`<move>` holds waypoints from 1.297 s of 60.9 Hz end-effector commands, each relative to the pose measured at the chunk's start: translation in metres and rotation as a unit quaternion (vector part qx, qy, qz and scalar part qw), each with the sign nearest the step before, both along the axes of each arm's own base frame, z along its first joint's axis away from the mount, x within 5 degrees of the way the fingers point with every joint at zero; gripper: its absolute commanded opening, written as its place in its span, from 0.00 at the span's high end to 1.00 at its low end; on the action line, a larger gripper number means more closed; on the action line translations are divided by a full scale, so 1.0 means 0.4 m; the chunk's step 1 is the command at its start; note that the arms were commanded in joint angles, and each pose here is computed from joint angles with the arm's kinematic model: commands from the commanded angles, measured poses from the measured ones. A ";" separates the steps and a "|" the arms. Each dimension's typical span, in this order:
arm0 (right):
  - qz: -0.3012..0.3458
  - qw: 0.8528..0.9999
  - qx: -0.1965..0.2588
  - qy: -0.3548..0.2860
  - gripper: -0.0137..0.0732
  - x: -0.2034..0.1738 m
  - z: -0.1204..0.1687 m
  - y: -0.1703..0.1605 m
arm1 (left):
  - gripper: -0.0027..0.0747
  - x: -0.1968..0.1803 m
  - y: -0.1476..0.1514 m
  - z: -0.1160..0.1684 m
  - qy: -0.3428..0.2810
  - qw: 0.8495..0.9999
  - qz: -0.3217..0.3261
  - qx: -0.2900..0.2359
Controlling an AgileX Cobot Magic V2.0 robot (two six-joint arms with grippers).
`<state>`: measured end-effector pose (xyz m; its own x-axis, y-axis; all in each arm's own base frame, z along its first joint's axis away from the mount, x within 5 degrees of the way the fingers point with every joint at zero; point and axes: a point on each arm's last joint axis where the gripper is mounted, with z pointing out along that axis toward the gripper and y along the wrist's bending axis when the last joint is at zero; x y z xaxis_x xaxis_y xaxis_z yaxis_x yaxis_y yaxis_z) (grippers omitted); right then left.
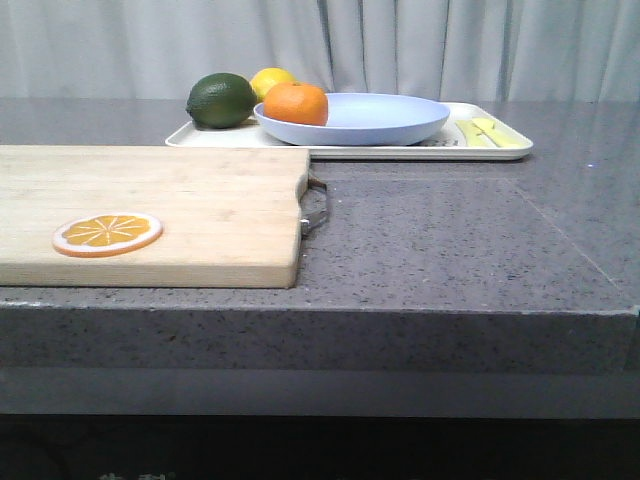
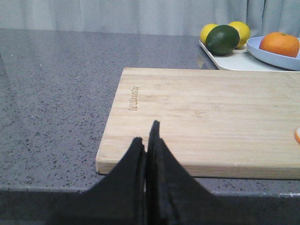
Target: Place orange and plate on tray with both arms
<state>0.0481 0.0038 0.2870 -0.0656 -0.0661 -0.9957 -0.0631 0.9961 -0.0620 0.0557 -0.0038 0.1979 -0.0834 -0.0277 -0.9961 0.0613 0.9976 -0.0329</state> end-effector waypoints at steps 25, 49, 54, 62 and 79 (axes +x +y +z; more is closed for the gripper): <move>-0.005 0.999 -0.006 -0.051 0.91 -0.002 0.038 -0.002 | 0.99 -0.002 0.001 0.016 -0.049 0.999 0.002 -0.014; -0.011 0.999 -0.005 -0.050 0.91 0.041 -0.122 -0.003 | 0.99 -0.002 0.001 0.016 -0.049 0.999 0.002 -0.014; -0.013 0.999 -0.006 -0.039 0.91 0.044 -0.188 -0.004 | 0.99 -0.002 0.001 0.016 -0.049 0.999 0.002 -0.014; -0.010 1.000 -0.008 0.007 0.91 0.037 -0.230 -0.003 | 0.99 -0.002 0.001 0.016 -0.049 0.999 0.002 -0.014; -0.007 1.000 -0.004 0.002 0.91 0.016 -0.238 -0.003 | 0.99 -0.002 0.001 0.016 -0.049 0.999 0.002 -0.014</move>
